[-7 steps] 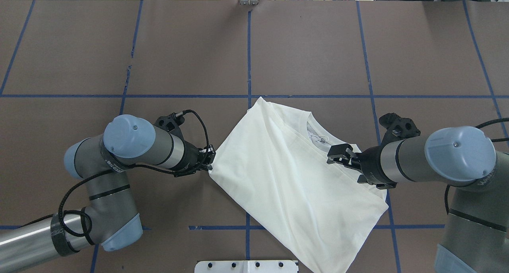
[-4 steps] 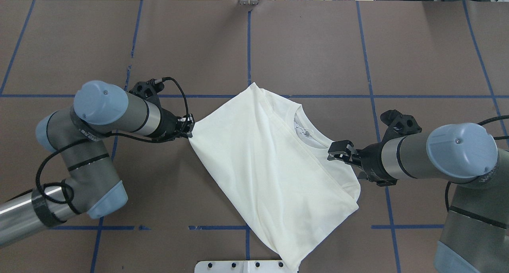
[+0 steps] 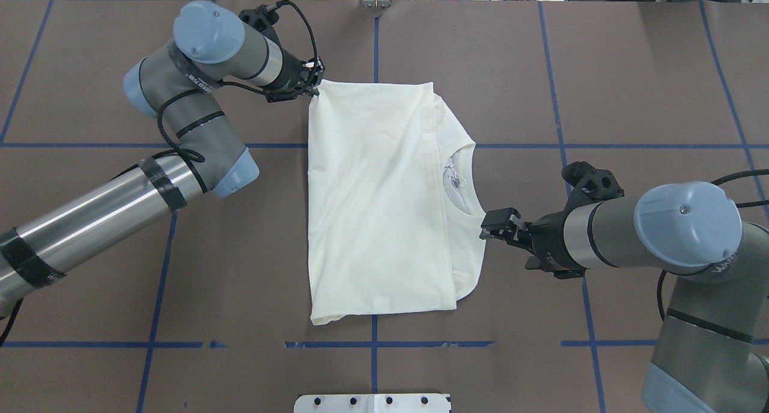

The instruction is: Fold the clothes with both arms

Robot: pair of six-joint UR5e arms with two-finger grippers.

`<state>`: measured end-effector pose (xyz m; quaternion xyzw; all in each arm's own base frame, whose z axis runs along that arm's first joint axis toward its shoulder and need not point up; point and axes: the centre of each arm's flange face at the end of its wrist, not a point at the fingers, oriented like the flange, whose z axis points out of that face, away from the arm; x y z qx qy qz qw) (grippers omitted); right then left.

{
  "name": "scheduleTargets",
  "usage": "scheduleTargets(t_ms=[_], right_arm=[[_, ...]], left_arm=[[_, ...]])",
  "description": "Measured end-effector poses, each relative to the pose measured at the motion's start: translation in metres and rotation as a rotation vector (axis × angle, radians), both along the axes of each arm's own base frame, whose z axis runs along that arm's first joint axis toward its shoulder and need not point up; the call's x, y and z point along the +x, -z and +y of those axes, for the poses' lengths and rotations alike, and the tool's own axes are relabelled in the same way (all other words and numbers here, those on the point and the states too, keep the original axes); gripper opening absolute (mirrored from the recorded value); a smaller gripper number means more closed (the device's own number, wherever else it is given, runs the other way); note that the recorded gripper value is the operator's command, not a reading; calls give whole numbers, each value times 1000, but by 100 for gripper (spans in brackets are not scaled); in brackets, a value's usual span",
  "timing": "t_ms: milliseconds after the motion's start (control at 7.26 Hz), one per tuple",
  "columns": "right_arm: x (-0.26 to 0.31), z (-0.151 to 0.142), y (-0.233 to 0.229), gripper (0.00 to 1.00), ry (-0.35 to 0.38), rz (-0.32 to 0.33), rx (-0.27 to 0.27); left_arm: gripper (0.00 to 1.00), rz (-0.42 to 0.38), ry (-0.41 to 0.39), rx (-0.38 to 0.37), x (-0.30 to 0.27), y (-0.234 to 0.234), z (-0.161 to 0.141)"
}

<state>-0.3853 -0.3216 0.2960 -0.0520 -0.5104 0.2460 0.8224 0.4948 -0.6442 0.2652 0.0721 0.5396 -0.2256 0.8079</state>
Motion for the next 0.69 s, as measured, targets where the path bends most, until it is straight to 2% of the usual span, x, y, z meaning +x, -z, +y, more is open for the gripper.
scheduleTargets(t_ms=[138, 275, 689], right_arm=[[-6, 2, 4, 100, -3, -3, 9], [-17, 9, 5, 100, -8, 2, 18], [-88, 59, -6, 98, -45, 51, -16]], left_arm=[[61, 9, 8, 8, -2, 4, -8], [62, 34, -4, 20, -8, 14, -3], [63, 100, -55, 47, -52, 28, 48]])
